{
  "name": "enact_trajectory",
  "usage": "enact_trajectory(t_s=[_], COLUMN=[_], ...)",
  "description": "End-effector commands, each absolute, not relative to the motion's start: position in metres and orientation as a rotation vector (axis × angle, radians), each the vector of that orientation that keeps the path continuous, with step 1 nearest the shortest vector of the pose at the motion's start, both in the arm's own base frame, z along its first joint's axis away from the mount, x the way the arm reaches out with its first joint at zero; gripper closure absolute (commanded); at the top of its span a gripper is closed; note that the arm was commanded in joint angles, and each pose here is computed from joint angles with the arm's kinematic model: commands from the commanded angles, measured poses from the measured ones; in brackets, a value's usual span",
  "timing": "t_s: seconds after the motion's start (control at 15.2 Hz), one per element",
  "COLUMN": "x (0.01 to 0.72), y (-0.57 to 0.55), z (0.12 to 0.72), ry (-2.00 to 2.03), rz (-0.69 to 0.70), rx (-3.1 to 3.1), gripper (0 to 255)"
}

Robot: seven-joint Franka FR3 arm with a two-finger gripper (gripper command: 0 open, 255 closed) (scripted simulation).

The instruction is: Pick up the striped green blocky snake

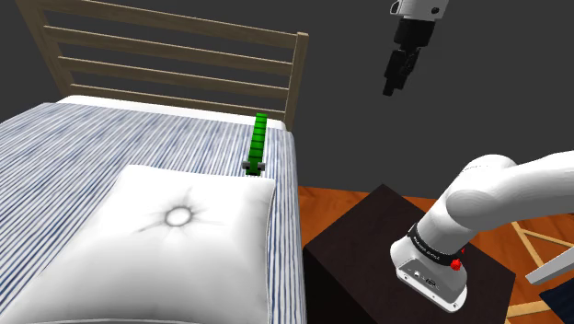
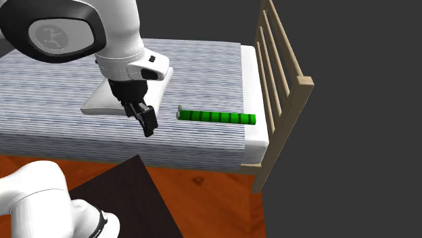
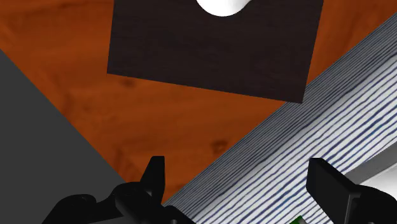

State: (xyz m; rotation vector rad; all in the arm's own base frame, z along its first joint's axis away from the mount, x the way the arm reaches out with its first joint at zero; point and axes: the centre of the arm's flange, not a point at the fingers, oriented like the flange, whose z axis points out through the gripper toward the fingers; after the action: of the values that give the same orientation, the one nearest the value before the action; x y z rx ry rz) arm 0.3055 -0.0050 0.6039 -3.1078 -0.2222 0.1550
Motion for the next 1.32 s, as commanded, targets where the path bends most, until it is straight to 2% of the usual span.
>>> enact_trajectory(t_s=[0.0,1.25], x=[0.305,0.47], y=[-0.005,0.109], z=[0.604,0.462], ry=[-0.222,0.45], rz=[0.155,0.092], rx=[-3.108,-3.114], gripper=[0,0])
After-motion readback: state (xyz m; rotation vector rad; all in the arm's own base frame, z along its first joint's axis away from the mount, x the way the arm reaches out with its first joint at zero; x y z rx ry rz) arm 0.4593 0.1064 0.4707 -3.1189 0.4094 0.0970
